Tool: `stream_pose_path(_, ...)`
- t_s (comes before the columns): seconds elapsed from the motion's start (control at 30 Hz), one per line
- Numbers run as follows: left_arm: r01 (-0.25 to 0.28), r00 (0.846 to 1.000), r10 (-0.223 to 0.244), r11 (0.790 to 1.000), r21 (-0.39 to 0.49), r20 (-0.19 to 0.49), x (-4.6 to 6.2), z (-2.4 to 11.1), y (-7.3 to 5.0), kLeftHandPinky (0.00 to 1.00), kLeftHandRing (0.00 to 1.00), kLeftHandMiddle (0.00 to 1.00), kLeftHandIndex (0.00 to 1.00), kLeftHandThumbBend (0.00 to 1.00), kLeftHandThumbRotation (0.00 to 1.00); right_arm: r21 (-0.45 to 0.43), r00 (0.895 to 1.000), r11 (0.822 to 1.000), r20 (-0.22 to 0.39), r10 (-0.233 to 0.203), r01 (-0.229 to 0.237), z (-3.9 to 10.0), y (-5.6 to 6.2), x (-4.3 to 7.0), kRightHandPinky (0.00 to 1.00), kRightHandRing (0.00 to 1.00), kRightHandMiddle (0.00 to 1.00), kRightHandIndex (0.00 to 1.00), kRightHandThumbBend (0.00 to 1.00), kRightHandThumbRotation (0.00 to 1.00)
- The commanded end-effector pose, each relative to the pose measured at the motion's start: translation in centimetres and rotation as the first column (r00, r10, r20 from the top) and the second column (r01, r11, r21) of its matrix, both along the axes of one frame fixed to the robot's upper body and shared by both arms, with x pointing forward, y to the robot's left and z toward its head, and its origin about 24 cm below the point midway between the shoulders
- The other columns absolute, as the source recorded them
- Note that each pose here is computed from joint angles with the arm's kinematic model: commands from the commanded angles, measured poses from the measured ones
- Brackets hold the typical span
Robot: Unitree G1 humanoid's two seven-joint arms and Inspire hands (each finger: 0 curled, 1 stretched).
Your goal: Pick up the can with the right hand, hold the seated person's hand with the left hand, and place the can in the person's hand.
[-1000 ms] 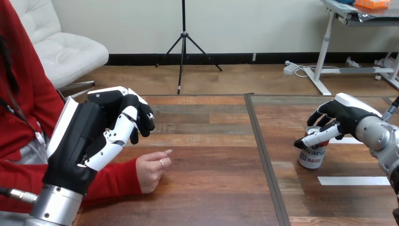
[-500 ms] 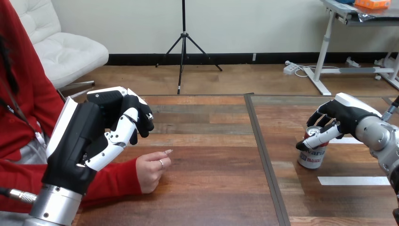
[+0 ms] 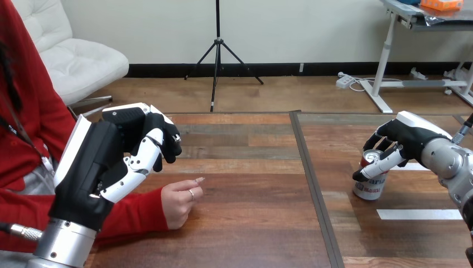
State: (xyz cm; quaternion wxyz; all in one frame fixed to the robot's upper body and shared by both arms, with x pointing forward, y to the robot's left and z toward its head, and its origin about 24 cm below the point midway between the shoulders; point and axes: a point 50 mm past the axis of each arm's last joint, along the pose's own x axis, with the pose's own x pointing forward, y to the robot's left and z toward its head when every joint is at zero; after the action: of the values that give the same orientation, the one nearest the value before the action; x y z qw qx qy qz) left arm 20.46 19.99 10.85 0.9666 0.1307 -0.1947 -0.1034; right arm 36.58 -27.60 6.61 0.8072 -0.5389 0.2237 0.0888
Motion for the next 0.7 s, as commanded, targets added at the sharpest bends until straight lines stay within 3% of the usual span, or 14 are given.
stream_pose_path(0.0, 0.025, 0.996, -0.026, 1.0, 0.017, 0.09, 0.6, 2.05, -0.17, 0.2, 0.34, 0.38, 0.36, 0.0, 0.39, -0.037, 0.997, 0.999, 0.071, 0.024, -0.021, 2.69, -0.1, 1.1, 0.58, 0.62, 0.66, 0.65, 1.0, 0.2)
stream_pose_path(0.67, 0.021, 0.996, -0.023, 0.999, 0.026, 0.09, 0.58, 2.17, -0.17, 0.19, 0.34, 0.38, 0.36, 0.0, 0.38, -0.048, 0.999, 0.999, 0.046, 0.018, -0.016, 2.4, -0.16, 1.0, 0.57, 0.62, 0.65, 0.65, 1.0, 0.2)
